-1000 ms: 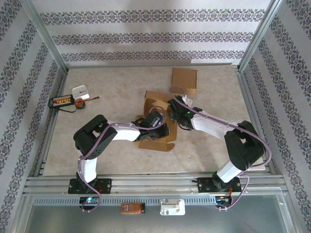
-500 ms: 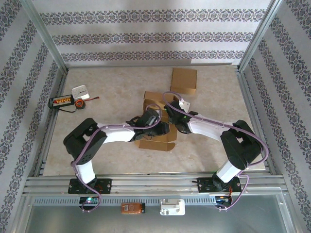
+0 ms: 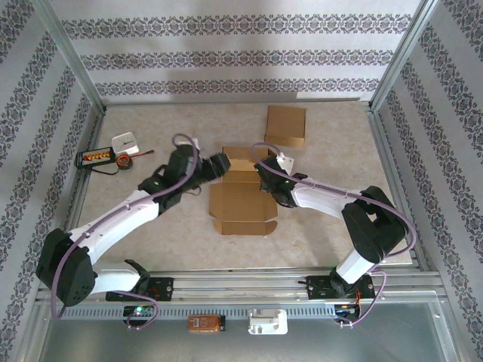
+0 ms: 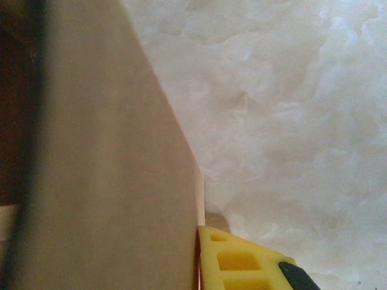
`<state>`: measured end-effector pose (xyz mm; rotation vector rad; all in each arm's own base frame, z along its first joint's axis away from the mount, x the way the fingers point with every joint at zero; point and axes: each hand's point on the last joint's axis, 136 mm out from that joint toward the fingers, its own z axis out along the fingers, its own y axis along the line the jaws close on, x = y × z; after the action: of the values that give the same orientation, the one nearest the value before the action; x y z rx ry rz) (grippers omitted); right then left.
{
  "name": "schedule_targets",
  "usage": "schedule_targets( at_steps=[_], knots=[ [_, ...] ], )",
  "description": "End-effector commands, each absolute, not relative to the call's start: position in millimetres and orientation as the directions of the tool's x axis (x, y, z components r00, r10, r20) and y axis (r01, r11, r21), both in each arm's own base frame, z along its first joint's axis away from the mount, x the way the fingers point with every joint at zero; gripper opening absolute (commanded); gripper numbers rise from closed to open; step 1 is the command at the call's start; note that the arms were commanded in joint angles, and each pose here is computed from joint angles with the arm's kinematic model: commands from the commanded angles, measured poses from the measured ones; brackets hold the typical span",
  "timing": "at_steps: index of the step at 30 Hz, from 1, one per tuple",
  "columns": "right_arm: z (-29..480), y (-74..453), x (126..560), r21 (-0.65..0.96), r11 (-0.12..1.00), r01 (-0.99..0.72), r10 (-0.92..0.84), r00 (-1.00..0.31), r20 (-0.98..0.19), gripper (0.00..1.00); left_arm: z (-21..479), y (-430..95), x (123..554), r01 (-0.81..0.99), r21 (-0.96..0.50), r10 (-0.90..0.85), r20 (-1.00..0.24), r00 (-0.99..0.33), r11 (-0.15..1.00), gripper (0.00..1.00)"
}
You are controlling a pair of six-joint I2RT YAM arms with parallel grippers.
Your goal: Fold the paper box
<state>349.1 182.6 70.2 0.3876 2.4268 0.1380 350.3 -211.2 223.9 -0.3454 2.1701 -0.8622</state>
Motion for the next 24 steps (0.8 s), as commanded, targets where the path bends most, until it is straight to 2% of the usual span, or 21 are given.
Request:
schedule_targets(
  at_steps=[1, 6, 10, 17, 24],
  knots=[
    [62, 183, 345, 0.151, 0.966, 0.208, 0.257, -0.753, -0.607, 0.13, 222, -183, 365, -0.017, -0.661, -0.487, -0.535, -0.691, 0.750, 0.73],
    [67, 190, 349, 0.156, 0.976, 0.155, 0.219, -0.753, -0.621, 0.12, 215, -205, 385, 0.050, -0.737, -0.406, -0.425, -0.809, 0.674, 0.82],
    [73, 198, 351, 0.153, 0.982, 0.115, 0.186, -0.752, -0.633, 0.12, 200, -217, 392, 0.055, -0.771, -0.392, -0.383, -0.836, 0.635, 0.85],
    [80, 229, 350, 0.189, 0.981, 0.053, 0.163, -0.756, -0.634, 0.12, 171, -203, 373, -0.032, -0.759, -0.437, -0.340, -0.833, 0.650, 0.74],
    [75, 265, 347, 0.256, 0.965, 0.055, 0.203, -0.773, -0.602, 0.13, 147, -172, 345, -0.143, -0.723, -0.525, -0.336, -0.781, 0.676, 0.72]
  ],
)
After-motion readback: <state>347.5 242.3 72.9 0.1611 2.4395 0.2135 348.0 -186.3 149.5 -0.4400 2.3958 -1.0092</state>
